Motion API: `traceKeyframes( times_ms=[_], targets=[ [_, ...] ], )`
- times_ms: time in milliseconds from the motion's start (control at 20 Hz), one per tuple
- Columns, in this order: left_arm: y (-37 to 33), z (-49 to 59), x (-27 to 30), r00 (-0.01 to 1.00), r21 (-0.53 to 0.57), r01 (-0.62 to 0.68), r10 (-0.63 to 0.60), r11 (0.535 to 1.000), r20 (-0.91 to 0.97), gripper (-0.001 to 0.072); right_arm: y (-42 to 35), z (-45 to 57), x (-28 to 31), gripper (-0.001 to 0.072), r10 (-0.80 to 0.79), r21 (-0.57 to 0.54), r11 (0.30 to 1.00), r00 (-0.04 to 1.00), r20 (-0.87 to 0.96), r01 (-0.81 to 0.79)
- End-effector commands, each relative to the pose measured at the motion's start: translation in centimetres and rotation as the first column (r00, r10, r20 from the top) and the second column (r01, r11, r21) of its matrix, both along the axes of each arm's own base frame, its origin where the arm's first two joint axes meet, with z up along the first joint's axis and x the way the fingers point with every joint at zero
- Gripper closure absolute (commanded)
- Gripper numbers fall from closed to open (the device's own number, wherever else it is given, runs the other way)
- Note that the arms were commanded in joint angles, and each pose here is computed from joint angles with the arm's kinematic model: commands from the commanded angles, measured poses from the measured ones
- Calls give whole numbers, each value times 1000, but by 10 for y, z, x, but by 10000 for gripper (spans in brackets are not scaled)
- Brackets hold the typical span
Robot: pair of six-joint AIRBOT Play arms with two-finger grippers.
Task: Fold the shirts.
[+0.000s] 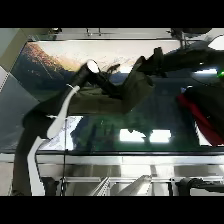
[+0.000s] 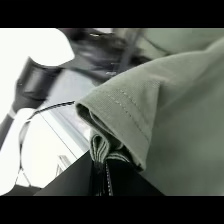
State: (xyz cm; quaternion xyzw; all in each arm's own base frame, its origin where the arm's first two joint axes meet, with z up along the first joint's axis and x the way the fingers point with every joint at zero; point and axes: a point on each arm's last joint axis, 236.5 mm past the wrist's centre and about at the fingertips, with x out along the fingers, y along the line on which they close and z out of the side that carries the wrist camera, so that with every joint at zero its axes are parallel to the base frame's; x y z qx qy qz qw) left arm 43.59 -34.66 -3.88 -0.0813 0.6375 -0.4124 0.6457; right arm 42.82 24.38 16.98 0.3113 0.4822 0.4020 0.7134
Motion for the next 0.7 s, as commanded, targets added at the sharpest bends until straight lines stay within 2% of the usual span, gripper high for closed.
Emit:
traceKeyframes(
  times_ms=[0, 150, 300, 500, 650],
  targets=[
    [75, 81, -1, 999, 27, -4, 3, 1000, 36, 709, 38, 6, 15, 692, -56, 31, 998, 997, 60, 55],
    [167, 157, 17, 966, -11, -198, 197, 980, 166, 707, 90, -6, 28, 692, -98, 72, 993, 990, 97, 91],
    [250, 201, 9, 896, -36, -361, 358, 932, 264, 688, 164, -25, 30, 692, -108, 199, 976, 987, 115, 84],
    [314, 206, -15, 827, -38, -493, 482, 869, 288, 688, 261, -55, 20, 692, -97, 366, 929, 988, 117, 48],
    [332, 186, -31, 811, -29, -535, 523, 844, 263, 687, 329, -81, 4, 689, -39, 418, 907, 980, 195, -47]
  ],
)
